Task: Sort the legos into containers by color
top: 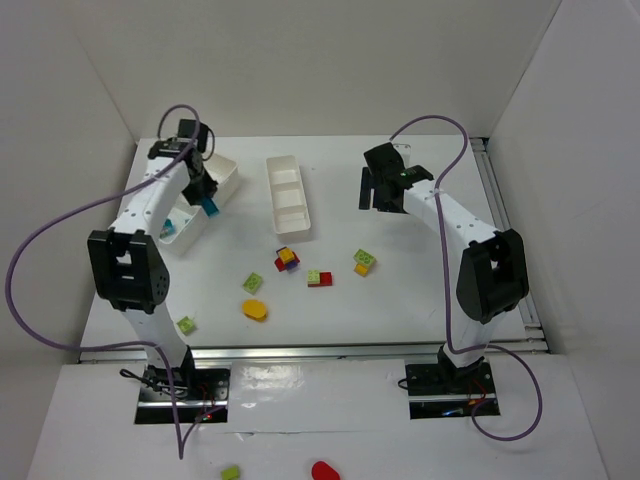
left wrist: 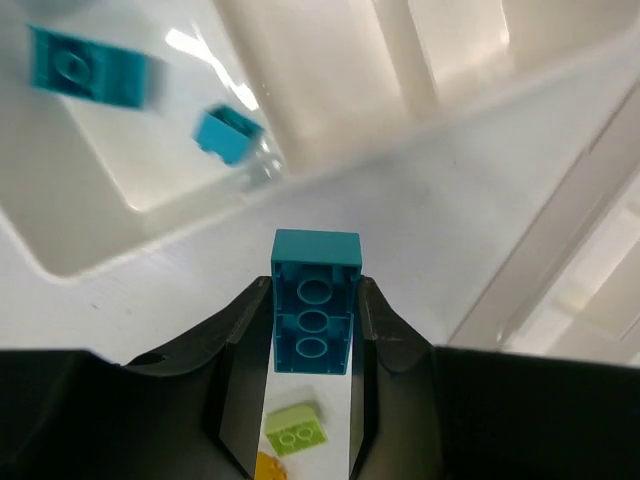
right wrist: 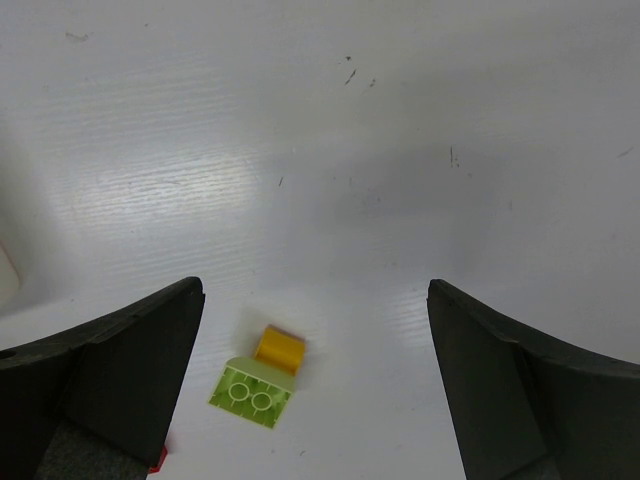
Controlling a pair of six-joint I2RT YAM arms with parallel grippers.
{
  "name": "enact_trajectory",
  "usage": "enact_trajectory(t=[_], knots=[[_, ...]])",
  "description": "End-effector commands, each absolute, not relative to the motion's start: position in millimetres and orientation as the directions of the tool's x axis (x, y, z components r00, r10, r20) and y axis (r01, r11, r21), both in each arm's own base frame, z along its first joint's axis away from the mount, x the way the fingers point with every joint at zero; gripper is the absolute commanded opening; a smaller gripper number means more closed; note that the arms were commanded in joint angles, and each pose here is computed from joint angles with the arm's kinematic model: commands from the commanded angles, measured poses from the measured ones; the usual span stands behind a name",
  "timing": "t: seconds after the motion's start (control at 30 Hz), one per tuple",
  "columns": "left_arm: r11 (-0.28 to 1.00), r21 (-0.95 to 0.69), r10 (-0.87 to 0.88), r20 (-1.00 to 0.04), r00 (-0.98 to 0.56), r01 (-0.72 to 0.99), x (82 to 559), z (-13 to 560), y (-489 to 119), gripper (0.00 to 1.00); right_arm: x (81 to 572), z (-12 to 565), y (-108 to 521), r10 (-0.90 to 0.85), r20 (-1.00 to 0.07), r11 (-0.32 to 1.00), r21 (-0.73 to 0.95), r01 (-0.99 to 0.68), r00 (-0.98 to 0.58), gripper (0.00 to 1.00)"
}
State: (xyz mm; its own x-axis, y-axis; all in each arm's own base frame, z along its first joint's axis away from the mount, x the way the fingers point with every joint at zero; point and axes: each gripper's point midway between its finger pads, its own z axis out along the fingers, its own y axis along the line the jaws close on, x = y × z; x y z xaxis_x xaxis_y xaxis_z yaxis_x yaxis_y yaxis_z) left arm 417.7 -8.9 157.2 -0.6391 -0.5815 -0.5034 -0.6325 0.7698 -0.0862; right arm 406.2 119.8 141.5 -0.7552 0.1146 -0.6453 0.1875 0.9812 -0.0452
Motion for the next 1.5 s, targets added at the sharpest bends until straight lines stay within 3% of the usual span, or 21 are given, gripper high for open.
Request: enact_trajectory(t=[0.0,0.3,0.37,0.43,0.5,0.57,0.67,0.8,0.97,1.13,1.23,1.47], knots=[[0.739,0.009,-0.571,-0.521,-0.634,-0.673,397,172,42,0.22,411,164,121,0.125,-0.682,0.981,-0.024,0.193,-0.72,1.0],[0.605,-0.034,-0.697,-0.506,-0.508,-0.796,390,154,103,0.27,409,157,120,0.122,-0.676,0.981,-0.03,0.193,-0.727,1.0],[0.586,-0.048,-0.714,-0.503,-0.487,-0.809,393,150,109,0.43,409,157,120,0.122,-0.676,0.981,-0.03,0.193,-0.727,1.0],[0.577,-0.061,-0.723,-0.501,-0.475,-0.814,396,151,114,0.76,407,154,119,0.119,-0.67,0.981,-0.036,0.192,-0.733,1.0],[0.59,-0.078,-0.719,-0.504,-0.479,-0.803,396,159,117,0.84,407,158,117,0.121,-0.679,0.98,-0.037,0.198,-0.724,1.0],[0.61,-0.114,-0.705,-0.529,-0.472,-0.784,397,178,114,0.84,402,150,115,0.115,-0.665,0.979,-0.05,0.197,-0.738,1.0],[0.609,-0.108,-0.721,-0.489,-0.491,-0.786,359,183,101,0.83,402,148,115,0.115,-0.665,0.979,-0.049,0.197,-0.738,1.0],[0.604,-0.088,-0.762,-0.355,-0.541,-0.792,293,151,64,0.83,404,140,118,0.113,-0.654,0.98,-0.049,0.191,-0.748,1.0],[0.47,0.028,-0.844,-0.28,-0.458,-0.882,206,132,46,0.86,406,134,123,0.111,-0.64,0.983,-0.041,0.179,-0.76,1.0],[0.452,0.09,-0.876,-0.142,-0.46,-0.888,174,108,27,0.92,404,131,121,0.099,-0.634,0.984,-0.053,0.17,-0.767,1.0],[0.469,0.145,-0.88,-0.01,-0.475,-0.871,158,83,11,0.9,402,128,120,0.096,-0.628,0.984,-0.058,0.17,-0.772,1.0],[0.466,0.194,-0.879,-0.006,-0.476,-0.863,152,59,13,0.83,399,129,120,0.107,-0.633,0.983,-0.048,0.177,-0.766,1.0]])
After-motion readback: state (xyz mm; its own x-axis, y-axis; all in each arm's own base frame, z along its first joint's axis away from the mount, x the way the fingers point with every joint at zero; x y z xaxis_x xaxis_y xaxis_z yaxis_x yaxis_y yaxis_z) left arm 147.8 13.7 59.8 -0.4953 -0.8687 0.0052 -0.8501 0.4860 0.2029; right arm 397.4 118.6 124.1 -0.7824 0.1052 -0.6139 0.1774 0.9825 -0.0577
